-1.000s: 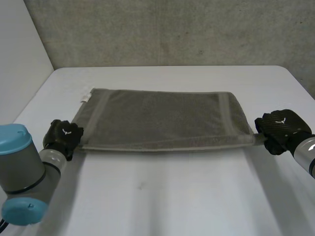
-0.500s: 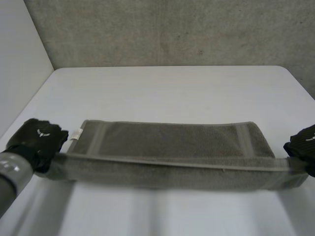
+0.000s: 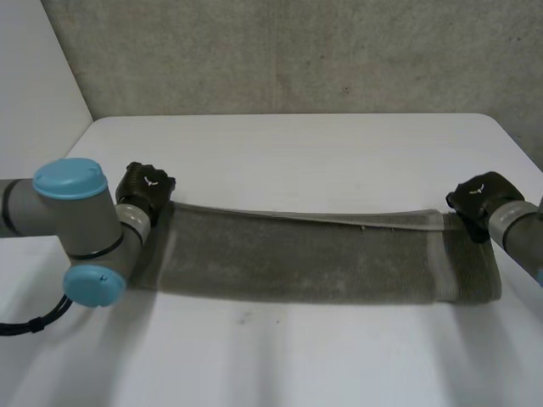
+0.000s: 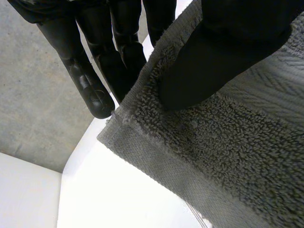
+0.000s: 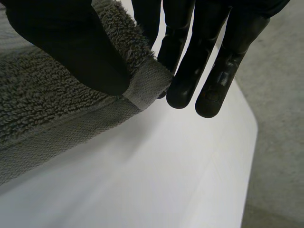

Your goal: Fold the laundry

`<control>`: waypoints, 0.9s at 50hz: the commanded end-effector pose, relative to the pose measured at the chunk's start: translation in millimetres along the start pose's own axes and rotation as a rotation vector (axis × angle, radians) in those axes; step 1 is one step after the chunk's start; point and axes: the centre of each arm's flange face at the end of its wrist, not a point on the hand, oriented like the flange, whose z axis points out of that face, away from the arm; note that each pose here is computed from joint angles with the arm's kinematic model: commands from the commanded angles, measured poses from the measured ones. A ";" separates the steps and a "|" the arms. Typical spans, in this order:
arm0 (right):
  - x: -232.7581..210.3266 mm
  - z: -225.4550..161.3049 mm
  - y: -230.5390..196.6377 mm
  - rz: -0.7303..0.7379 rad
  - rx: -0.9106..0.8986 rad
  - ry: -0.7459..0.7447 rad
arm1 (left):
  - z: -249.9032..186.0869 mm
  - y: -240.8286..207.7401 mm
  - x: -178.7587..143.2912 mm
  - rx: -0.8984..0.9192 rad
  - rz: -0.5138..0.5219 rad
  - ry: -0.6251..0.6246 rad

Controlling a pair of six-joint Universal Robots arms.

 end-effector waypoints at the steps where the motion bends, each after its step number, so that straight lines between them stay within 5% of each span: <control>1: -3.8 23.7 -6.0 -0.016 0.040 0.022 | 16.8 5.7 5.3 0.003 0.001 -0.005; 12: 5.2 30.4 -16.8 0.068 0.037 0.101 | 21.6 -4.7 8.3 0.043 -0.010 -0.005; 17: 40.2 0.4 -47.3 0.209 0.165 0.208 | 12.3 -25.5 0.2 0.086 -0.011 -0.023; 25: 45.3 -46.2 -64.1 0.284 0.279 0.160 | -22.4 -51.1 -24.4 0.127 -0.058 -0.054; 38: -0.5 -88.4 -2.8 0.331 0.145 -0.036 | -100.7 -44.7 -30.7 0.158 -0.425 -0.050; 45: -7.5 -80.3 19.9 0.358 0.076 -0.068 | -101.6 -31.4 -31.5 0.158 -0.481 -0.077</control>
